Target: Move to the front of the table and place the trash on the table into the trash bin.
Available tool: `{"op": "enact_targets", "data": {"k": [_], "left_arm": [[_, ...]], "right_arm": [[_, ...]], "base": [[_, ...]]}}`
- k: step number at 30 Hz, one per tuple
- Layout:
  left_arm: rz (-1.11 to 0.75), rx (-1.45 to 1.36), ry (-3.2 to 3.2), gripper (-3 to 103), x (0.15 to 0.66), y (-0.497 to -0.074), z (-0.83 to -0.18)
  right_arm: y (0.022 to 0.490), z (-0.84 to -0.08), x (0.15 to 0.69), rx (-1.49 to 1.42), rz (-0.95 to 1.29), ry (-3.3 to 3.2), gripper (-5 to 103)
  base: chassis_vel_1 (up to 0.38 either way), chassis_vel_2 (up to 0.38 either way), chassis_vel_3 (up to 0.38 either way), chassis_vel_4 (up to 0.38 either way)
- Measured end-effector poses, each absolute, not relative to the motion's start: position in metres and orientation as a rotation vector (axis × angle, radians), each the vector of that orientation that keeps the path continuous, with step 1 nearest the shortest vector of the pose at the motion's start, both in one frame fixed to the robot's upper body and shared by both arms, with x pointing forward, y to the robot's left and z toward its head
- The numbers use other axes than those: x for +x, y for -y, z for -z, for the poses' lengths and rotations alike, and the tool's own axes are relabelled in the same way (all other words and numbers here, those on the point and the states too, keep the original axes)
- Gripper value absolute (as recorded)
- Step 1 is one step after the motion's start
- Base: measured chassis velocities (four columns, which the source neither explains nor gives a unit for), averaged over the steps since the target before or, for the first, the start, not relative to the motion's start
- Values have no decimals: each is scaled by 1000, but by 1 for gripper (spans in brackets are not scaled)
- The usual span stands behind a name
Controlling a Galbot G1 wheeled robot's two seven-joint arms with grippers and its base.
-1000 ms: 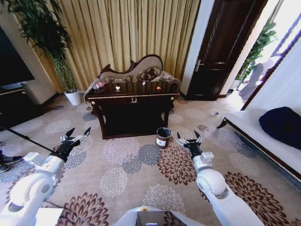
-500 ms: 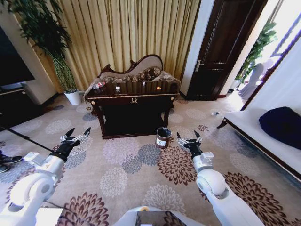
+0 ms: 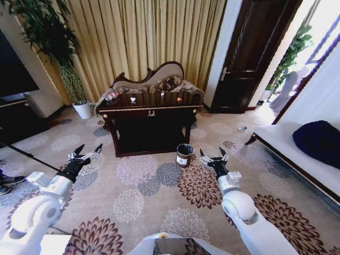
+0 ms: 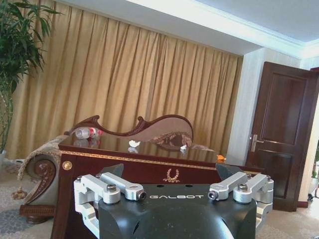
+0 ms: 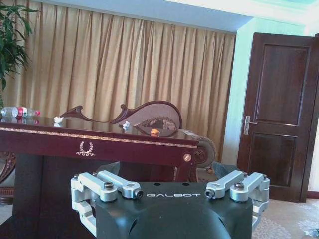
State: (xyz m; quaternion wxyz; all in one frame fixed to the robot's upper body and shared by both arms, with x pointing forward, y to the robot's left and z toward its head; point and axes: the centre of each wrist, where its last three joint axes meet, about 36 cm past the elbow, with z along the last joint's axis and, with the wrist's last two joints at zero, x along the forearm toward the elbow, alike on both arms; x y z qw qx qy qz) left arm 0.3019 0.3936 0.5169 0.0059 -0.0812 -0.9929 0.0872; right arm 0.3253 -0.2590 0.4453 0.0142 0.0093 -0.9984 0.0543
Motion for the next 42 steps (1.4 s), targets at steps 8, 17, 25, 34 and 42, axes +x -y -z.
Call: {"op": "enact_targets", "data": {"k": [8,17,25,34,42], "left_arm": [[-273,-254,3107,100,302,-394,-517],[-273,-254,3107,100,302,-394,-517],[-273,-254,3107,100,302,-394,-517],[-273,-254,3107,100,302,-394,-517],[-272,-254,3107,100,302,-394,-517]], "right_arm": [[259,-445,325,29,-169,3108,100],[259,-445,325,29,-169,3108,100],[259,-445,325,29,-169,3108,100],[259,-445,325,29,-169,3109,100],[259,-445,325,29,-169,3108,100]], "base": [[0,0,0,0],[0,0,0,0],[0,0,0,0],[0,0,0,0],[0,0,0,0]]}}
